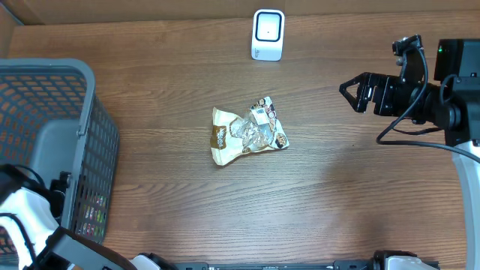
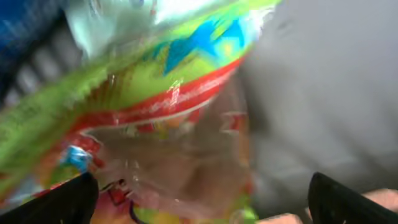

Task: Scan the item barcode
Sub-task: 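Reach the left gripper into the basket and grasp the Haribo bag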

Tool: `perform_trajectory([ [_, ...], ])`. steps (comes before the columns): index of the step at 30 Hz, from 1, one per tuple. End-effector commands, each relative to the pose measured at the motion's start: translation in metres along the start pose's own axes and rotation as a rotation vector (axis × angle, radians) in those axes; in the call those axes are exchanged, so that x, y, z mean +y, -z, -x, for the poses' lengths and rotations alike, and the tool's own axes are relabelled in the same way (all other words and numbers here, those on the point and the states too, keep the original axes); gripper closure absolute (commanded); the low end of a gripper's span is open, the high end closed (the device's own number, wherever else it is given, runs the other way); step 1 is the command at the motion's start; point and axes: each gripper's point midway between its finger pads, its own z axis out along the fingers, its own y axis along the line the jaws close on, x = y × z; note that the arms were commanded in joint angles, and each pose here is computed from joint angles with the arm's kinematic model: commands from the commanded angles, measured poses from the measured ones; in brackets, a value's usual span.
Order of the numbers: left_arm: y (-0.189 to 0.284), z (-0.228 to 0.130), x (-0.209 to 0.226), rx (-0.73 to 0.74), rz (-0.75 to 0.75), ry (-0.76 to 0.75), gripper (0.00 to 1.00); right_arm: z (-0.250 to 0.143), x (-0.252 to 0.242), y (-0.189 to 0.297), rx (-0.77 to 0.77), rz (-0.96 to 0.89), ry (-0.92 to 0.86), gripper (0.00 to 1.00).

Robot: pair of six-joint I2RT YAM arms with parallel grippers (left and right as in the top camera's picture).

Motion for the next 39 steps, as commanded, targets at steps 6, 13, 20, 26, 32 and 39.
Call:
perform_trajectory([
  [6,-0.039,-0.014,0.019,-0.028,0.035,-0.003,0.16,0.002,-0.003,-0.008,0.028,0.000,-0.006,0.00],
  [13,-0.020,-0.008,-0.006,0.000,-0.064,-0.005,0.96,0.002,-0.003,-0.008,0.026,0.000,-0.006,0.00],
  [20,0.057,0.032,-0.039,-0.057,-0.126,-0.017,0.96,0.002,-0.003,-0.008,0.027,0.000,-0.006,0.00],
  [26,0.105,0.047,-0.051,-0.104,-0.150,-0.025,0.96,0.002,-0.003,-0.008,0.027,0.000,-0.006,0.00],
  [32,0.134,0.043,-0.074,-0.085,-0.267,-0.065,0.96,0.002,-0.003,-0.008,0.027,0.000,-0.006,0.00],
  [39,0.196,0.034,-0.095,-0.123,-0.346,-0.205,0.96,0.002,-0.003,-0.008,0.026,0.000,-0.005,0.00],
])
